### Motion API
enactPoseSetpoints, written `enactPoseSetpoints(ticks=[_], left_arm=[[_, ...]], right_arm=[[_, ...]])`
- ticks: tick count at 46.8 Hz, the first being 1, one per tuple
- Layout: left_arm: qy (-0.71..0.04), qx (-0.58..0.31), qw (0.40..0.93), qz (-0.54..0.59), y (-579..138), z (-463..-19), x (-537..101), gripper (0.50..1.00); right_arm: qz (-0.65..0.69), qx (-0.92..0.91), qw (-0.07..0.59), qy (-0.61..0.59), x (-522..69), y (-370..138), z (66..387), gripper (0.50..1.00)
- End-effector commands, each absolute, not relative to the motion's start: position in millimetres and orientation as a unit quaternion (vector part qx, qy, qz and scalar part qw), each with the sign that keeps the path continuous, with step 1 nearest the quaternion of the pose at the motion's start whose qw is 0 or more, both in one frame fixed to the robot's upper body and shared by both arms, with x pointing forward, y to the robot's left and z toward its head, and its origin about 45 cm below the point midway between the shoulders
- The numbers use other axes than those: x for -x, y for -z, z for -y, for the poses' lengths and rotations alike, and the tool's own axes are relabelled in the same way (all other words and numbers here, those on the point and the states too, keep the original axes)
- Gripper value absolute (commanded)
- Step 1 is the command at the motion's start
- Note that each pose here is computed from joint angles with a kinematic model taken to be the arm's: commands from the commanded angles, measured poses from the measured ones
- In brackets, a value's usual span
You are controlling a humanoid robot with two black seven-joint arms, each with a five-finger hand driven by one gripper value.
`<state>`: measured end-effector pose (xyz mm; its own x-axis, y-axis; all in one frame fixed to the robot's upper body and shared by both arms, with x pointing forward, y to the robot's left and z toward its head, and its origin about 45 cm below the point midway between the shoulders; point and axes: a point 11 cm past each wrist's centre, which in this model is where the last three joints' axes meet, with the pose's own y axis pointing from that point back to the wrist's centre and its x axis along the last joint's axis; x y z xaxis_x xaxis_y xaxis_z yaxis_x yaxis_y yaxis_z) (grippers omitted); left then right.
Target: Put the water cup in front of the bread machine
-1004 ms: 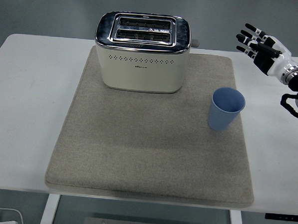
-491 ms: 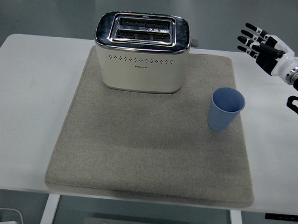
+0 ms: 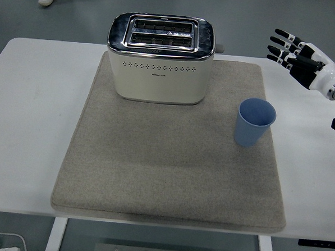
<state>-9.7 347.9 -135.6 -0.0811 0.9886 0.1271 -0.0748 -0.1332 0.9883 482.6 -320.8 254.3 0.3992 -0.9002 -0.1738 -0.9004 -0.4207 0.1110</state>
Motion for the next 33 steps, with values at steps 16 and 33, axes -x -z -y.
enactPoseSetpoints(ticks=[16, 33], left_arm=[[-0.57, -0.492, 0.466, -0.465, 135.6, -347.9, 9.7, 1.0], [-0.57, -0.492, 0.466, -0.465, 135.6, -347.9, 9.7, 1.0]], right_arm=[[-0.516, 0.852, 0.003, -0.087, -446.2, -252.1, 348.3, 0.926], [-0.489, 0.871, -0.025, -0.042, -421.2, -255.2, 357.5, 0.926]])
